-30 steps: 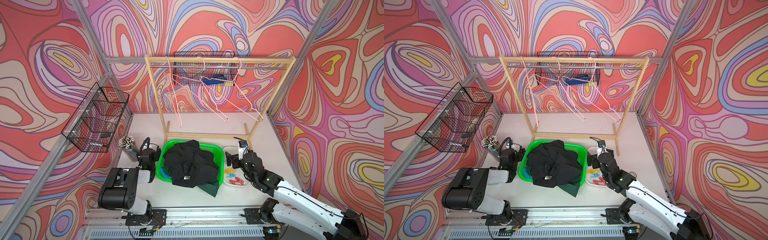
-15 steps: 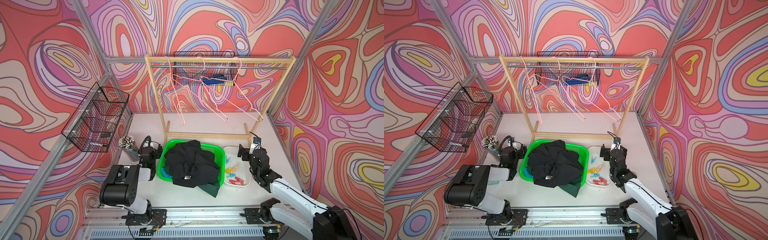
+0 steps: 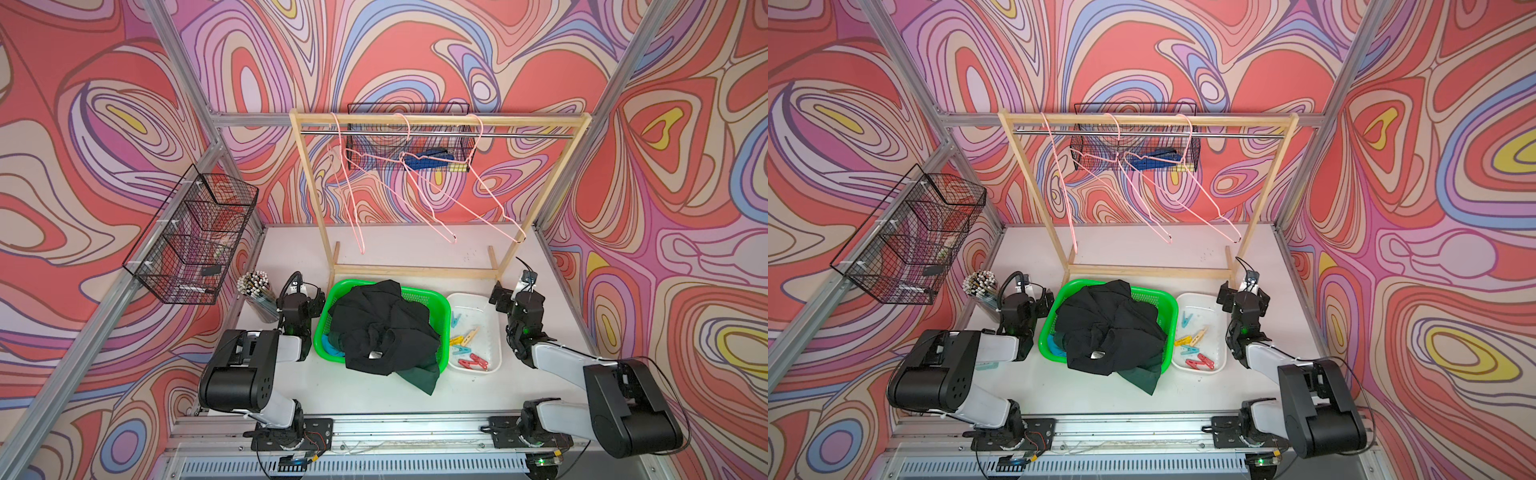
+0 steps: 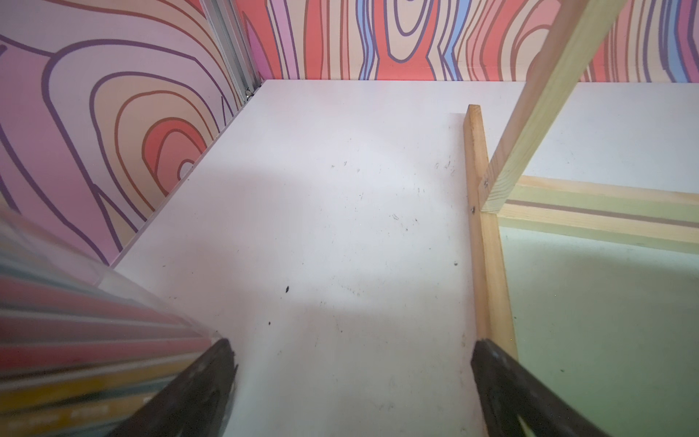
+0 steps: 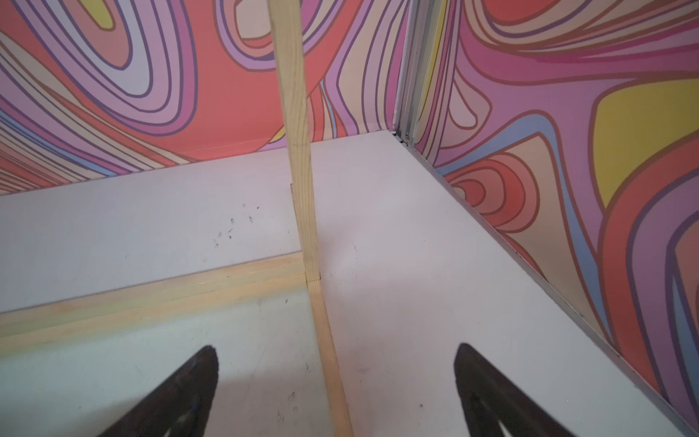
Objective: Remove the clothespins securing t-shirts to the hanger
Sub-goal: Reset both arms
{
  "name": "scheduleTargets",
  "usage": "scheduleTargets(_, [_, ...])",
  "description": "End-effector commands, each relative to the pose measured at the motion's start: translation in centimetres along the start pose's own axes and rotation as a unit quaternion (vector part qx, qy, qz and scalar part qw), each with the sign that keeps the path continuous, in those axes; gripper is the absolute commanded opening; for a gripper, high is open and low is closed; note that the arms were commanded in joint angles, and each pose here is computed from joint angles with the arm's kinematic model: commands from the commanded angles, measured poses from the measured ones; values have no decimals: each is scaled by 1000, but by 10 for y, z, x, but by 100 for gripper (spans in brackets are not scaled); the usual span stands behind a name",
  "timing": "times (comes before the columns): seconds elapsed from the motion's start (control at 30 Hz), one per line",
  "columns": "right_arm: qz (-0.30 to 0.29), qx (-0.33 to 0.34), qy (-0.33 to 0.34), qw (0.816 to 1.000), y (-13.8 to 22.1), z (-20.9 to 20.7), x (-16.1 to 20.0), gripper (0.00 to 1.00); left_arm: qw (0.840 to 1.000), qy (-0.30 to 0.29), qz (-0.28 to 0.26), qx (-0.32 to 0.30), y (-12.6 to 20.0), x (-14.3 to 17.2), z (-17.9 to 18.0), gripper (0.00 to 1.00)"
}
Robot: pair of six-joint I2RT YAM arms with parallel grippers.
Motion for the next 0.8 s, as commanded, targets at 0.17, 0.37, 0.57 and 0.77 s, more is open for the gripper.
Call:
scheduleTargets(0.17, [-96,-48,6,994,-18,12,5,98,1000,-4,-19,17,-2,-10,-6,100])
scheduleTargets(0.37, [-71,-91,34,993,-30,26,12,99,1000,-3,-19,17,-2,-10,-6,100])
scheduleTargets(0.57, [-42,-91,46,994,-43,31,11,98,1000,-4,-20,17,-2,-11,-6,100])
scheduleTargets(0.77, [-16,-79,38,996,-54,29,11,98,1000,-4,-19,17,-2,-10,-6,100])
Point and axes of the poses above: each gripper's point midway between its finger pads, its own y axis back along the fingers, its own z axis along the line the jaws close on, x = y × z, the point moved 5 cm from there along y, back along the fingers, and after that the axes turned 1 degree about y, right-handed, at the moved point
